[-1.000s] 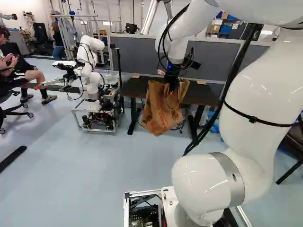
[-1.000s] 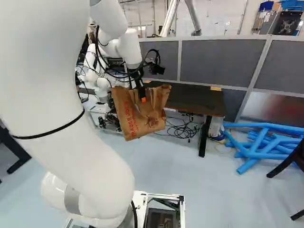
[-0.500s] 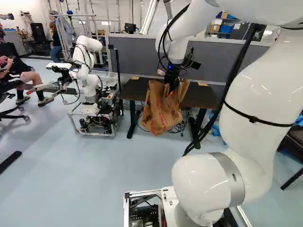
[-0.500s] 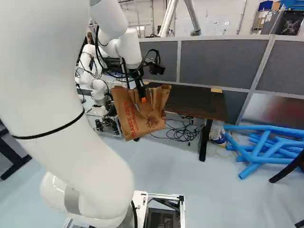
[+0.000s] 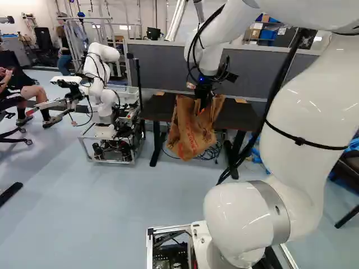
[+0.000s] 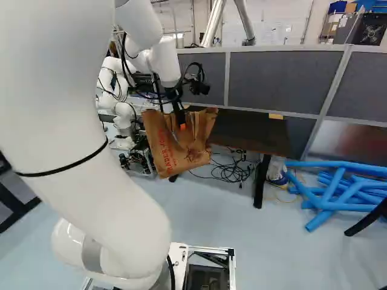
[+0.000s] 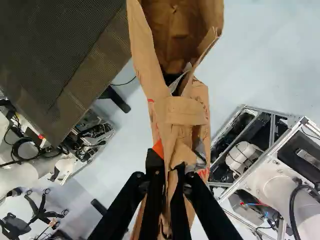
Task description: Pick up the bag on the ground and place it on the table
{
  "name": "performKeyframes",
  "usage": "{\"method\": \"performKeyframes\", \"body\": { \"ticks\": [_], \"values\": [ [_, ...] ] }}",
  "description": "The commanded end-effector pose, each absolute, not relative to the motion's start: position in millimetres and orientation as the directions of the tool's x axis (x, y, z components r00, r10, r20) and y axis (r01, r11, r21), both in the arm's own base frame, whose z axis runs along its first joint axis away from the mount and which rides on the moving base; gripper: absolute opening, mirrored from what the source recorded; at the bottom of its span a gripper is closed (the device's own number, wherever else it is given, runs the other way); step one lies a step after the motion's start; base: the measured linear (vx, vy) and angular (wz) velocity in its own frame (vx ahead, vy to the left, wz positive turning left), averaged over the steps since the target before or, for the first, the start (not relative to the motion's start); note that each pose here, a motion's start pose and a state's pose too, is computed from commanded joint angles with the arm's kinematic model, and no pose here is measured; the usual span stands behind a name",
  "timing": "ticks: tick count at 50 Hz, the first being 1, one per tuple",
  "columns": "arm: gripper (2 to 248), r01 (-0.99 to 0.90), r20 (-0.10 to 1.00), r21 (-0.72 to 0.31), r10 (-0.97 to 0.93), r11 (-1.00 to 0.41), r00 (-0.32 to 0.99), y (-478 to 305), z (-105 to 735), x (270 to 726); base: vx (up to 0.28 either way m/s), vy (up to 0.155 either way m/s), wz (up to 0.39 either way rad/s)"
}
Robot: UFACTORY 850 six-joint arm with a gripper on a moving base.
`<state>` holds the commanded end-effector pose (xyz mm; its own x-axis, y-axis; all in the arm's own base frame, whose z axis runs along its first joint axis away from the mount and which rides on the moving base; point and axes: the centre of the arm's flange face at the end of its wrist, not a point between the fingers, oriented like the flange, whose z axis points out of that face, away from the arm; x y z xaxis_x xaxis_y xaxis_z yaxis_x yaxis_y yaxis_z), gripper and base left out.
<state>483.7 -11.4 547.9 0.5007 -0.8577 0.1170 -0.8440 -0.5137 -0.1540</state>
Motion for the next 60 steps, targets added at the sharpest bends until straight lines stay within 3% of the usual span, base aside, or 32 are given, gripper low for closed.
{"method": "performKeyframes", "body": {
  "ticks": [35,60],
  "values": [
    [21,-0.839,0.133,-0.184,-0.859,-0.512,0.495,-11.0,572.1,481.5,0.0,0.0,0.0],
    [21,-0.846,0.113,-0.15,-0.859,-0.511,0.499,-10.6,606.1,483.4,0.0,0.0,0.0]
  ]
}}
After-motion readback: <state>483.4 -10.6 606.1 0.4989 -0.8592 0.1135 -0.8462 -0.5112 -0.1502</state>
